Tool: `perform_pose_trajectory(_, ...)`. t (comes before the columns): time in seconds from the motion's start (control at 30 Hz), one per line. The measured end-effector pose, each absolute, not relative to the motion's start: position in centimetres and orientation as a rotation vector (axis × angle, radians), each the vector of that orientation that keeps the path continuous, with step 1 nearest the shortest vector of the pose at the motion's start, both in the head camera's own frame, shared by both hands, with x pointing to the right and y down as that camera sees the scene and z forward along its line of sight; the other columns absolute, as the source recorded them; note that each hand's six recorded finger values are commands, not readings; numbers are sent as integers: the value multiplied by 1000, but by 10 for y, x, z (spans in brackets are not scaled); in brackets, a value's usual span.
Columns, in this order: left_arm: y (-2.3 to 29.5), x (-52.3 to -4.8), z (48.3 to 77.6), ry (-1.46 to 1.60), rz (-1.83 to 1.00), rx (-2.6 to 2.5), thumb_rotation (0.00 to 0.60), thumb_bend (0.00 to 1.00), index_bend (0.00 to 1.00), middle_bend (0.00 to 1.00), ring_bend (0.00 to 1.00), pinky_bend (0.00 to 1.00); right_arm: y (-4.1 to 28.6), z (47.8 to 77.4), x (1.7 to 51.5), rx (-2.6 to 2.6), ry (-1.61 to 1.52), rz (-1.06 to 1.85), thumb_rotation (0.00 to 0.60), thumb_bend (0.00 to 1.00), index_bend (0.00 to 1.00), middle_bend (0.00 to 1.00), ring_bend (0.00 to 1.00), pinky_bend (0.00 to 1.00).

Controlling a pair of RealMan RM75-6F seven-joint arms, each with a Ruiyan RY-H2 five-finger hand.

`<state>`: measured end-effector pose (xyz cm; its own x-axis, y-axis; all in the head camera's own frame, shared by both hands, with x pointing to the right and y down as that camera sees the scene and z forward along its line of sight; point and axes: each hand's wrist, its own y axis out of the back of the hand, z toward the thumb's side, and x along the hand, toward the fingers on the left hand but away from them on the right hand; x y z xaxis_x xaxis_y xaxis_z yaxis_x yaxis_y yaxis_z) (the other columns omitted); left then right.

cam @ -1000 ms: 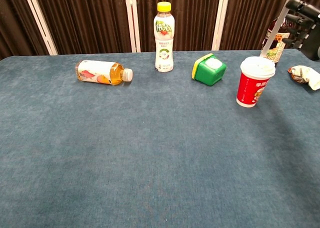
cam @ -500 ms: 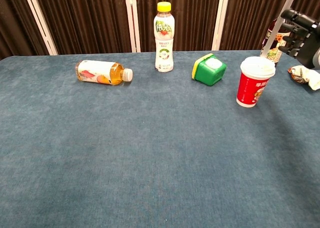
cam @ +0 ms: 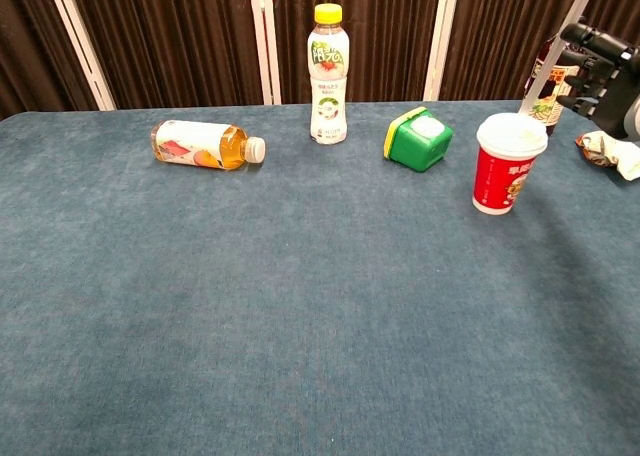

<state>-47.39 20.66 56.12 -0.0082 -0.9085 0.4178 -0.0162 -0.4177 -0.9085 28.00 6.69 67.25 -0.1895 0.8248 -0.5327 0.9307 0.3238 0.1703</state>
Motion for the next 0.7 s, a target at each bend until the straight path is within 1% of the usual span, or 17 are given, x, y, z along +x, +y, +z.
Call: perform_pose_trajectory(0.7,207,-474,561,993,-1522,-1525,600,46,0,0,0,0,65,668,284,1537,2056,-244,600,432,589,116,0,0)
